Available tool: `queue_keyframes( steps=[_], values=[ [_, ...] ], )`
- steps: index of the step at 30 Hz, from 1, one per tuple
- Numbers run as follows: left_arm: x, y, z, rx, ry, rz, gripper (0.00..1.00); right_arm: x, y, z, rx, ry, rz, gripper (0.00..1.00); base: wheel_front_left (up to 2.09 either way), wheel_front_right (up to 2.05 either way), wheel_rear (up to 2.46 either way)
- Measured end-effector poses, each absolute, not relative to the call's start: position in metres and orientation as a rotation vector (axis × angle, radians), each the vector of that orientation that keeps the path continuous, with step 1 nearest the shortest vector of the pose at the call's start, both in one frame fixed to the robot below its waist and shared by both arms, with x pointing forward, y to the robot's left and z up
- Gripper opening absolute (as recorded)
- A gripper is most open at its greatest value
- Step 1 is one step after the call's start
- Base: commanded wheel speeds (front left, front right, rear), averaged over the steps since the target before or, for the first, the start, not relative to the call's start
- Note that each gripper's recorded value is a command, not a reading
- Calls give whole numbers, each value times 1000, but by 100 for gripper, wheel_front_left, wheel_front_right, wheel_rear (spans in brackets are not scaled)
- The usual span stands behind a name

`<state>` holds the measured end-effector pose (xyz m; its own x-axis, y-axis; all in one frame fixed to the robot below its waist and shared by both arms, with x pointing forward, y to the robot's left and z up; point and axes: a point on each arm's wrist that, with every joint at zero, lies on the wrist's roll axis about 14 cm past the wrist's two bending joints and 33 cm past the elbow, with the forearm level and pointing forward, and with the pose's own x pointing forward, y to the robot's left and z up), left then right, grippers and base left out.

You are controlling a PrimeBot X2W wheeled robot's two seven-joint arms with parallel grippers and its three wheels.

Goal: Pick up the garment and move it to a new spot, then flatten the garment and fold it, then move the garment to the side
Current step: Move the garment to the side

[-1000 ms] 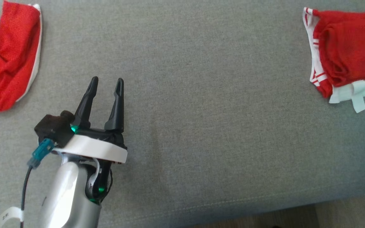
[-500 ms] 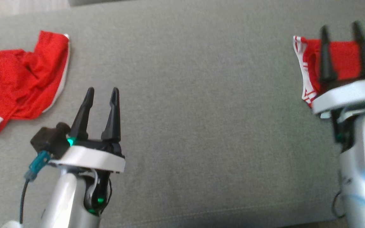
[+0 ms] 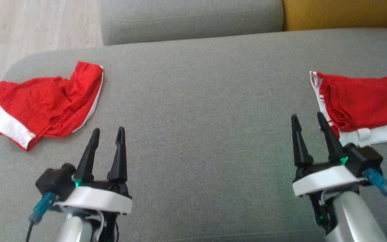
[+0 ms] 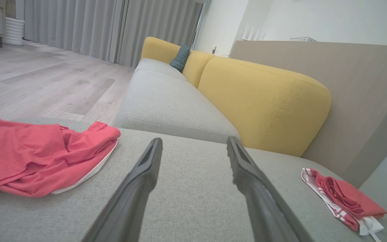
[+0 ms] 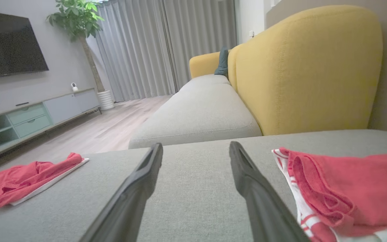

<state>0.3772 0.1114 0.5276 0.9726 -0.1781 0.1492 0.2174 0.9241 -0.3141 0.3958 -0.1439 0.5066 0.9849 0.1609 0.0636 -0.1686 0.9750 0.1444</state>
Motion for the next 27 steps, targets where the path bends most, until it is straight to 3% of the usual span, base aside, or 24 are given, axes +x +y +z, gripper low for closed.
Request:
queue_keyframes(
  steps=[27],
  values=[
    [363,109,528,-336,-117,-197,100,375,-144,511,177,-77,160,100,0,0,0]
  ],
)
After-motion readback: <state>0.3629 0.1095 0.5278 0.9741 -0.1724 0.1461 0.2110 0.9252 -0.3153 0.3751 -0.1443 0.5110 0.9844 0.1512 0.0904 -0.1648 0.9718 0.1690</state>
